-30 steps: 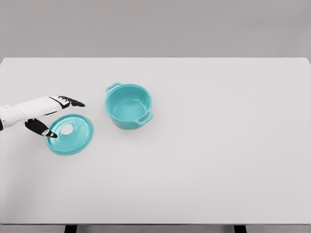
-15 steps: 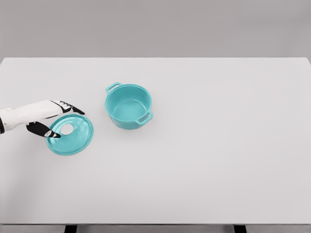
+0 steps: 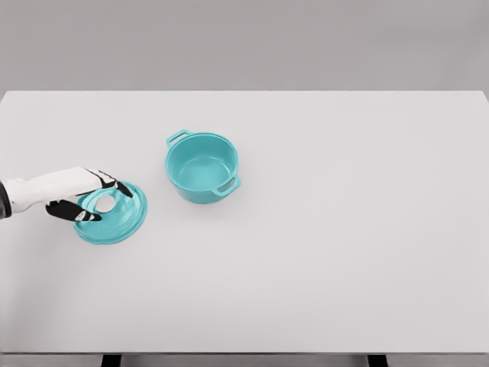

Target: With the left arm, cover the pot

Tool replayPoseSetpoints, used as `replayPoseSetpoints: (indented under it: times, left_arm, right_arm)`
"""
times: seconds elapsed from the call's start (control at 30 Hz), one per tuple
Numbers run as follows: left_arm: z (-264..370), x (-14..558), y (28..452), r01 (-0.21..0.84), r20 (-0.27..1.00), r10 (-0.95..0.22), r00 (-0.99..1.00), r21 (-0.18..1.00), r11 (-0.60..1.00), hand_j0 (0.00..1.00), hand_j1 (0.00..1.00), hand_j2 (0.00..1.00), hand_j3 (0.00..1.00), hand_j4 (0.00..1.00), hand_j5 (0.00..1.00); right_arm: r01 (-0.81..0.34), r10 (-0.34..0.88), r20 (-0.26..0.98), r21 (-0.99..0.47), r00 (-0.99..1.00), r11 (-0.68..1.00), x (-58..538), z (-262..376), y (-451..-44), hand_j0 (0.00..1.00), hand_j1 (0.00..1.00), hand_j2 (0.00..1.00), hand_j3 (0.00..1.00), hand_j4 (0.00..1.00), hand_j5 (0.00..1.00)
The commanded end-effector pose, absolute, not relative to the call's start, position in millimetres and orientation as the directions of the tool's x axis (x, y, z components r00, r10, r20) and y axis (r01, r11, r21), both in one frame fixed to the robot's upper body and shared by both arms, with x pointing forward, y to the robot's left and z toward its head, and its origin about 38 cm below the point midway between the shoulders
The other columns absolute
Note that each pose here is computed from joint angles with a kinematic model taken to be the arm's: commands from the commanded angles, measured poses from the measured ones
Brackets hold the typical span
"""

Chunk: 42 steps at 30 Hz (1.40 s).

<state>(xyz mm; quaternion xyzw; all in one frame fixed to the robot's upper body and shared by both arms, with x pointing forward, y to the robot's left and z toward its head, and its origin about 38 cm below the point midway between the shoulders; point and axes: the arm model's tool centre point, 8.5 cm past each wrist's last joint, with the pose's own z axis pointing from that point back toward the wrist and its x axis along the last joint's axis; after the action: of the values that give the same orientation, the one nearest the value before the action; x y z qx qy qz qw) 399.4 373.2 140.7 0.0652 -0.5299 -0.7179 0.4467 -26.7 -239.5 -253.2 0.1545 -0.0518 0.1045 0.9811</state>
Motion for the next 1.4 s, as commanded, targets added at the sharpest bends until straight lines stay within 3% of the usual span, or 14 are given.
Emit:
replayPoseSetpoints:
  times: [0.0, 0.07, 0.17, 0.43, 1.17, 1.37]
  left_arm:
    - [139, 399, 373, 0.579, 0.387, -0.711, -0.588, 0.815, -0.036, 0.64, 0.64, 0.64, 0.64, 0.64, 0.64]
    - [137, 398, 375, 0.583, 0.387, -0.714, -0.583, 0.812, -0.036, 0.62, 0.62, 0.62, 0.62, 0.62, 0.62]
    - [133, 396, 374, 0.594, 0.394, -0.712, -0.582, 0.804, -0.041, 0.49, 0.49, 0.49, 0.49, 0.49, 0.49]
    - [141, 394, 366, 0.575, 0.382, -0.693, -0.612, 0.816, -0.058, 0.43, 0.43, 0.43, 0.43, 0.43, 0.43]
    - [220, 416, 342, 0.409, 0.264, -0.627, -0.733, 0.907, -0.096, 0.44, 0.44, 0.44, 0.44, 0.44, 0.44]
    - [216, 423, 312, 0.396, 0.284, -0.579, -0.765, 0.915, -0.075, 0.44, 0.44, 0.44, 0.44, 0.44, 0.44]
  right_arm:
    - [-0.222, 0.190, 0.134, 0.293, 0.973, 0.930, -27, -253, -240, 1.00, 1.00, 1.00, 1.00, 1.00, 1.00]
    - [-0.222, 0.190, 0.134, 0.293, 0.973, 0.930, -27, -253, -240, 1.00, 1.00, 1.00, 1.00, 1.00, 1.00]
    - [-0.222, 0.190, 0.136, 0.293, 0.972, 0.930, -27, -253, -239, 1.00, 1.00, 1.00, 1.00, 1.00, 1.00]
    - [-0.222, 0.190, 0.134, 0.293, 0.973, 0.930, -27, -253, -240, 1.00, 1.00, 1.00, 1.00, 1.00, 1.00]
    - [-0.222, 0.190, 0.134, 0.293, 0.973, 0.930, -27, -253, -240, 1.00, 1.00, 1.00, 1.00, 1.00, 1.00]
    - [-0.222, 0.190, 0.134, 0.293, 0.973, 0.930, -27, -253, -240, 1.00, 1.00, 1.00, 1.00, 1.00, 1.00]
